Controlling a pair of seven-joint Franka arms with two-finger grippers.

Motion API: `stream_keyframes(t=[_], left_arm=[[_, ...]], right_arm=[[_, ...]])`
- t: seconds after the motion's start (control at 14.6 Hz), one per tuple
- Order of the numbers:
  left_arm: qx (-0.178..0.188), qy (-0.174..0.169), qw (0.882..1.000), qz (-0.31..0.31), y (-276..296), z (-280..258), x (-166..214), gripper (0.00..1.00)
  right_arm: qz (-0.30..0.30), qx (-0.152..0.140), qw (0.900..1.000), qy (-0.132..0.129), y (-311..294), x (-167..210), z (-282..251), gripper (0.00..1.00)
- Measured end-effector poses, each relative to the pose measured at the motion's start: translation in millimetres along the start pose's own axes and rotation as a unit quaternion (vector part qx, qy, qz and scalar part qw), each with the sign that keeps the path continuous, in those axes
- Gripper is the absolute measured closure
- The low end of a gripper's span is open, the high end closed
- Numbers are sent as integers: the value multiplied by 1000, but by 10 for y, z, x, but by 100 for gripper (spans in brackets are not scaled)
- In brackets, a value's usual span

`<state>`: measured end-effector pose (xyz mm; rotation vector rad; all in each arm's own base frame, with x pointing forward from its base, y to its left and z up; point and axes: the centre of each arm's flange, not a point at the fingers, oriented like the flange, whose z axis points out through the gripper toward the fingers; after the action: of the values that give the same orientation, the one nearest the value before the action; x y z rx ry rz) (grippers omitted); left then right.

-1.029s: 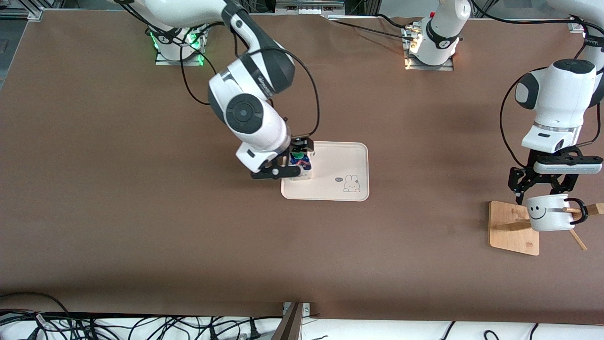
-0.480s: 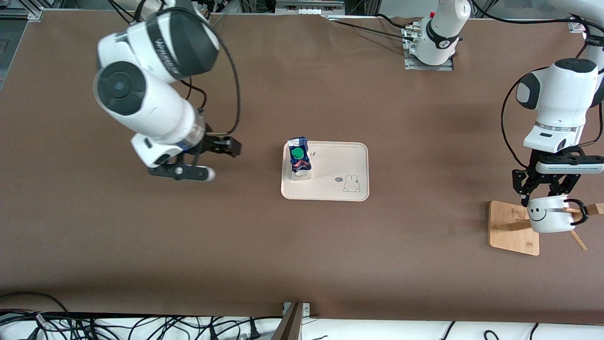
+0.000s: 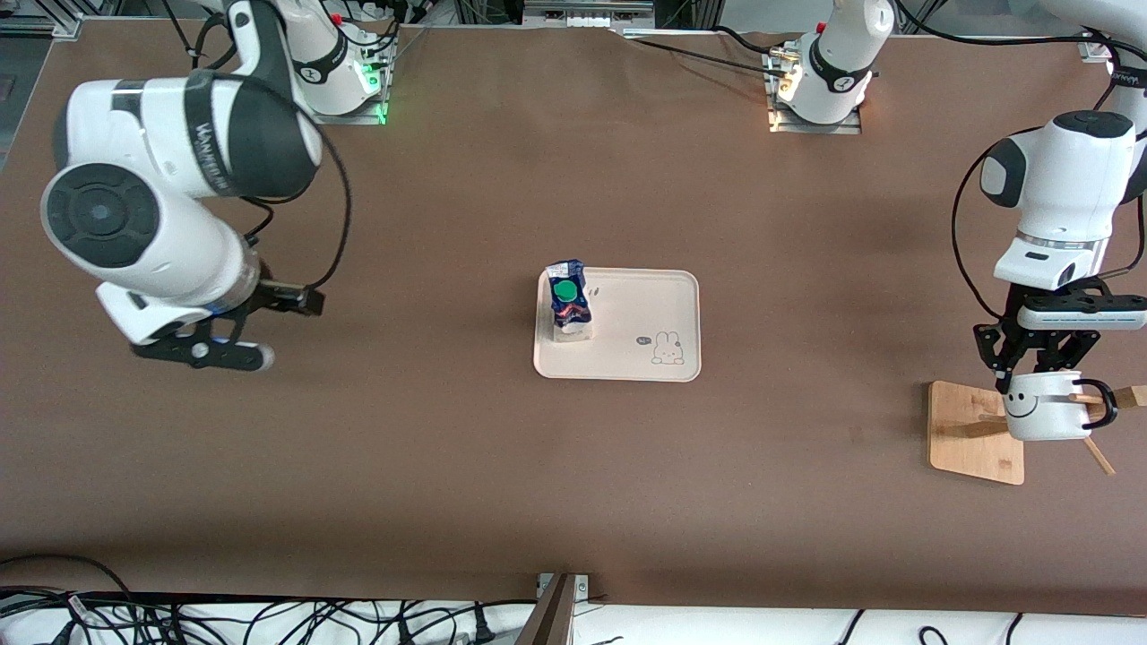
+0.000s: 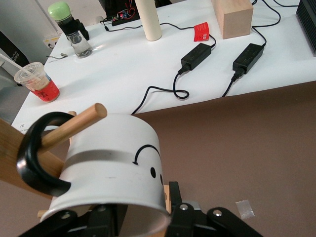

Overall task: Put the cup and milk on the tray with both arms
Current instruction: 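Withdraw the right gripper while the left gripper lifts the mug off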

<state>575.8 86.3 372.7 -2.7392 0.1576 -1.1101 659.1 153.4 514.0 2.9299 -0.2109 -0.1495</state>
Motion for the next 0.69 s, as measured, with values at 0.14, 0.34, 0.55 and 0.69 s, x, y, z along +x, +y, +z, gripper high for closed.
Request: stream_keyframes(t=[0.14,0.34,0.55,0.69], left_arm=[[-2,0,1000,1,28,1,4,85],[-2,0,1000,2,32,-1,7,92],[-2,1,1000,2,30,-7,14,92],[-2,2,1000,2,32,-14,19,93]], right_arm=[[32,16,999,11,506,191,-25,0],[80,40,995,33,1466,241,-344,0],[94,60,993,51,1852,51,-688,0],[74,62,994,54,1757,35,-717,0]])
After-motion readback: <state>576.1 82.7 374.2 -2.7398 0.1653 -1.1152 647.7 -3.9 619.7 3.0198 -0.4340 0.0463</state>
